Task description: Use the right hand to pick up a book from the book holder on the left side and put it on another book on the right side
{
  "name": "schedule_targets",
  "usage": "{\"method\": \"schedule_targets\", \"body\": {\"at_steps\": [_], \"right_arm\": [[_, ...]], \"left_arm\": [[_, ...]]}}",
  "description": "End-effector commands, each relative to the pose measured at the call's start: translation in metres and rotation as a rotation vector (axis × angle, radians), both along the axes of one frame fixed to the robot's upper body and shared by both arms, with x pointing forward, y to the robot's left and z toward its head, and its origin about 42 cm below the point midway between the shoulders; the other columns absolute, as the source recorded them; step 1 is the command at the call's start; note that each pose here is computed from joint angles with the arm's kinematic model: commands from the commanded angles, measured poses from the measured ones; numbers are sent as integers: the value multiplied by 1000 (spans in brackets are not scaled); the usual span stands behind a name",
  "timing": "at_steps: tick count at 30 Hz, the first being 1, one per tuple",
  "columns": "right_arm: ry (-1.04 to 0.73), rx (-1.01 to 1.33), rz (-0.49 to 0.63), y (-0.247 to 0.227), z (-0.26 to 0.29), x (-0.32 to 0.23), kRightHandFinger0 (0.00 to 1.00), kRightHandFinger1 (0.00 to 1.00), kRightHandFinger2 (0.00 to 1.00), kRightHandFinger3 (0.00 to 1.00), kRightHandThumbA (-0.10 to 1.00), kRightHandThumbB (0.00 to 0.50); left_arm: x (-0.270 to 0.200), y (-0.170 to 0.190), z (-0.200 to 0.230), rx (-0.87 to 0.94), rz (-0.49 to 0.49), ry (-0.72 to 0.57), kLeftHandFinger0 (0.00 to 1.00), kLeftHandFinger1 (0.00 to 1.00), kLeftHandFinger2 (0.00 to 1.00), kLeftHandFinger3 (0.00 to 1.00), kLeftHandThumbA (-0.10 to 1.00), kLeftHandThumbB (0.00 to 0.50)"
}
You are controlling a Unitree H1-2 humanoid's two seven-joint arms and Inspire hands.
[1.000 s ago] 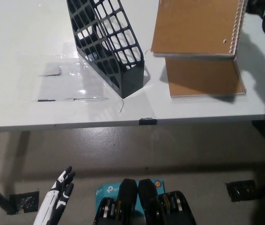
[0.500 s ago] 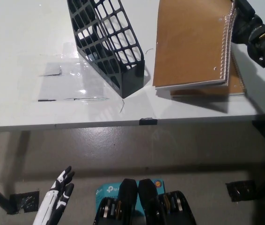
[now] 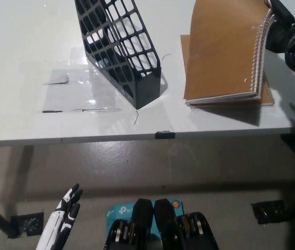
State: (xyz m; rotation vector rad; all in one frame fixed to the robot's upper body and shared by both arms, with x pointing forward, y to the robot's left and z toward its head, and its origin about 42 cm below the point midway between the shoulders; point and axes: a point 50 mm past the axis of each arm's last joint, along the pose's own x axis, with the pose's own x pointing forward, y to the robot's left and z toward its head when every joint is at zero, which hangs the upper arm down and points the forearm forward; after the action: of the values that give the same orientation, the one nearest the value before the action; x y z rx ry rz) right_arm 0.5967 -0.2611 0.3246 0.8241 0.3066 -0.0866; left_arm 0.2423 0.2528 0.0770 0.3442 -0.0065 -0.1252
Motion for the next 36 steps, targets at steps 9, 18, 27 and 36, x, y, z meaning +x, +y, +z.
{"method": "schedule_targets", "body": {"at_steps": [9,18,27,36], "right_arm": [[-148,-366,49,-29,67,6,779,1000,1000,1000,180,176],[-210,-637,54,-23,55,7,1000,1000,1000,1000,436,249],[-220,-691,-123,-18,69,8,1000,1000,1000,1000,595,257],[-304,-846,-261,-21,114,8,1000,1000,1000,1000,749,246]], "left_arm": [[0,3,6,0,11,-62,1000,1000,1000,1000,1000,0],[-1,5,8,-5,19,-68,1000,1000,1000,1000,1000,1],[-2,10,9,0,26,-69,1000,1000,1000,1000,1000,0],[-3,12,7,-1,28,-69,1000,1000,1000,1000,1000,0]]}}
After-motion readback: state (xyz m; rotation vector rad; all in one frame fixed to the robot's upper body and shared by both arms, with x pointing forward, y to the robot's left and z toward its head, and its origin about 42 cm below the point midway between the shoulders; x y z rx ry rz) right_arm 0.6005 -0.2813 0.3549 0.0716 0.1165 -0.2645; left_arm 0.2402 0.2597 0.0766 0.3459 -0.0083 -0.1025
